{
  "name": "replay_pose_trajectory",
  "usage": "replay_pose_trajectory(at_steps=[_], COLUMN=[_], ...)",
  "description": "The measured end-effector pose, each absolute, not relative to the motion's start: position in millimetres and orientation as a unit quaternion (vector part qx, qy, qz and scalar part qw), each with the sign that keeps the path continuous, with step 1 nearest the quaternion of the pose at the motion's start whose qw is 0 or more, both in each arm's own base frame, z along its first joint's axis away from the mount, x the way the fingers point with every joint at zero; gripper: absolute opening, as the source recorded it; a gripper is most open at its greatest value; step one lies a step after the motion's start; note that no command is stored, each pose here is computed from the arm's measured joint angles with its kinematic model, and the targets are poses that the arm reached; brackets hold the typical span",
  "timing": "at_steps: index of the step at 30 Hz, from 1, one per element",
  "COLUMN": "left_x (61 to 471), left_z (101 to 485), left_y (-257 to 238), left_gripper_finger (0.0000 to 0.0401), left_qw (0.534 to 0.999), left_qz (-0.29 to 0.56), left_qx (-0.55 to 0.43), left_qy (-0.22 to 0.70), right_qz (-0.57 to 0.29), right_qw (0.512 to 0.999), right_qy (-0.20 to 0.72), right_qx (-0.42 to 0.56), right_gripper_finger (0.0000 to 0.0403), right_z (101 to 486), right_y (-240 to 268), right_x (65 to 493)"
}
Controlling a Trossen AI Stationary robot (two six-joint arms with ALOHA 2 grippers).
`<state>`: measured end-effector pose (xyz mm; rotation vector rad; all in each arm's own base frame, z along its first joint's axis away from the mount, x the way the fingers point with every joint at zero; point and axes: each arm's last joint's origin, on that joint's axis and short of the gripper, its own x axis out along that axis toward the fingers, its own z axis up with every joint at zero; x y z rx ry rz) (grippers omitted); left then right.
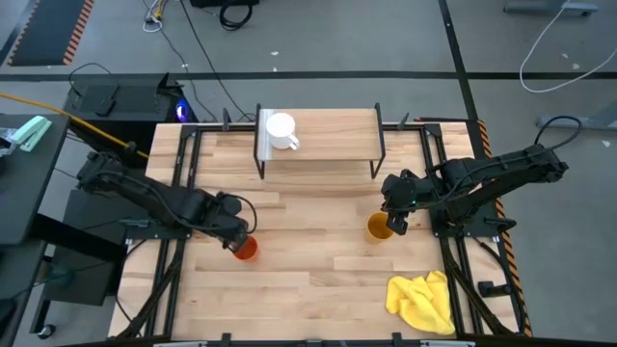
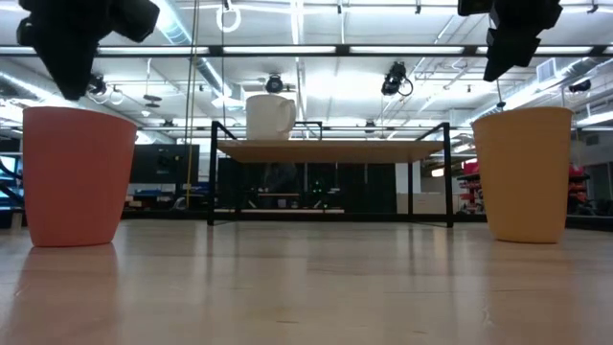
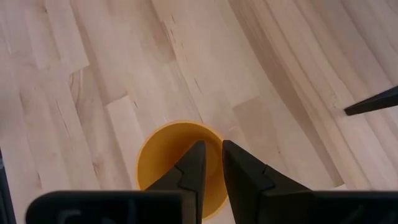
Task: Stack small to large cups/mugs on shelf
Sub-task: Put the orange cup on the shelf
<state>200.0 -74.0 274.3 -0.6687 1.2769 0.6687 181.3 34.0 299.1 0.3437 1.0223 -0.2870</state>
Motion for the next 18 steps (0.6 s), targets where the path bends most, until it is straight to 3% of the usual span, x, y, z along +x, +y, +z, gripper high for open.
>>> replay_pose_trajectory(at_steps=[9,18], left_x=[210,211], left_z=[264,261], left_y=[-77,-77], left_gripper_finger=[0.0101,0.0101], left_qw=[0.733,0.729], left_qz=[0.252,0.251], left_qx=[-0.301,-0.301], left_qy=[0.555,0.561], right_qz=[-0.132,-0.131], right_qw=[0.854,0.855], right_qy=[0.475,0.474], right_qx=[0.166,0.166], right_gripper_finger=[0.0061,0.0061], right_z=[300,300], right_y=[34,34], right_x=[183,184])
